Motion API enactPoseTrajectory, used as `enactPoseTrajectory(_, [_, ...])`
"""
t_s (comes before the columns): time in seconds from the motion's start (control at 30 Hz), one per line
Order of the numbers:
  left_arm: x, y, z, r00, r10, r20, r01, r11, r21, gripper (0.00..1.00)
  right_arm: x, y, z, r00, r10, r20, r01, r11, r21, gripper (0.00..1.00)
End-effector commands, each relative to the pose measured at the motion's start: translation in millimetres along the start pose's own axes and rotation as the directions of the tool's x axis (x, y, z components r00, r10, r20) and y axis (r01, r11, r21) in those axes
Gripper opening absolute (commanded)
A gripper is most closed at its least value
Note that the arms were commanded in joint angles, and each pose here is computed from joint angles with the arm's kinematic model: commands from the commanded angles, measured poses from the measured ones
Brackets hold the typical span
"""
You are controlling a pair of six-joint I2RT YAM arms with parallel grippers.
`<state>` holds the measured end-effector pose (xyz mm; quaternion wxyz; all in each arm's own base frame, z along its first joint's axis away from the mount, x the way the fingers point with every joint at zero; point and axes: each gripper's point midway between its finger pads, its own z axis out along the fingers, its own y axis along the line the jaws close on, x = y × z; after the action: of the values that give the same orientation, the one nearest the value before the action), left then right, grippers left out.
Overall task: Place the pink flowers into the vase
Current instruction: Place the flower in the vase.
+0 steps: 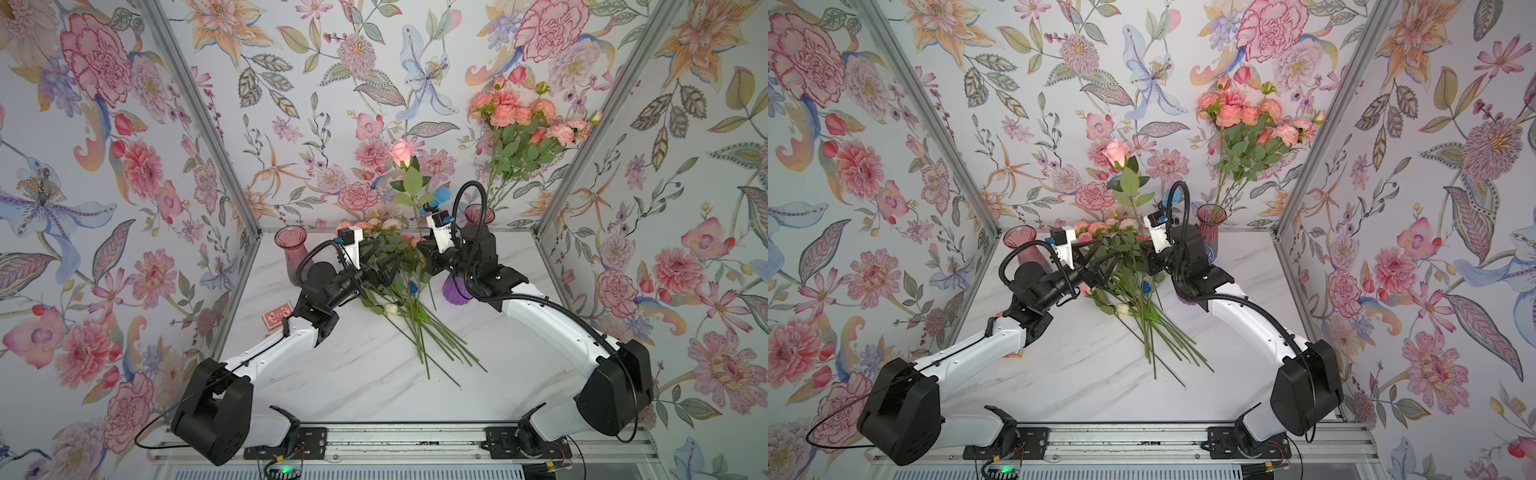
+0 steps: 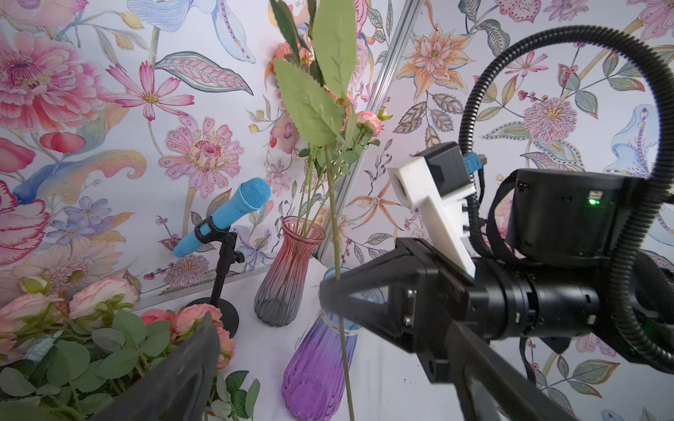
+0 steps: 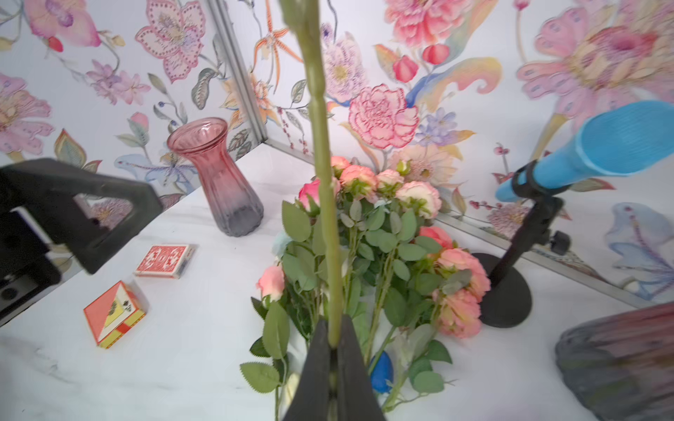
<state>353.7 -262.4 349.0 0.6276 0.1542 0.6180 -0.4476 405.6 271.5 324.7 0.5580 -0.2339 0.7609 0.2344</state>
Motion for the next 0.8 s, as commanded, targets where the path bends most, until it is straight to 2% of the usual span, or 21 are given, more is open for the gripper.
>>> enactPoseTrajectory(0.0, [-7, 0, -5, 0.999, 0.028, 0.021, -0.028, 1.000, -0.009, 1.00, -75, -21, -36, 0.980, -0.054, 0.189, 0.038, 0.995, 0.088, 0.00])
enactPoseTrajectory(0.2, [-4, 1, -5, 0.999, 0.036, 0.013, -0.036, 0.999, -0.010, 1.00, -132, -53, -71, 0.940, -0.101, 0.326, 0.038, 0.980, 0.193, 0.00])
enactPoseTrajectory(0.37, [-2, 1, -5, 0.999, 0.047, 0.008, -0.047, 0.999, -0.009, 1.00, -150, -77, -90, 0.905, -0.154, 0.397, 0.042, 0.960, 0.277, 0.00])
enactPoseTrajectory(0.47, [-2, 0, -4, 0.999, 0.051, 0.005, -0.051, 0.999, -0.005, 1.00, -155, -91, -97, 0.886, -0.172, 0.430, 0.035, 0.951, 0.308, 0.00])
enactPoseTrajectory(0.6, [0, -1, -3, 0.999, 0.052, 0.001, -0.052, 0.999, 0.006, 1.00, -150, -108, -95, 0.890, -0.172, 0.421, 0.026, 0.944, 0.330, 0.00])
enactPoseTrajectory(0.77, [1, -2, -3, 0.998, 0.069, -0.005, -0.069, 0.998, 0.011, 1.00, -117, -124, -78, 0.913, -0.153, 0.379, 0.012, 0.938, 0.347, 0.00])
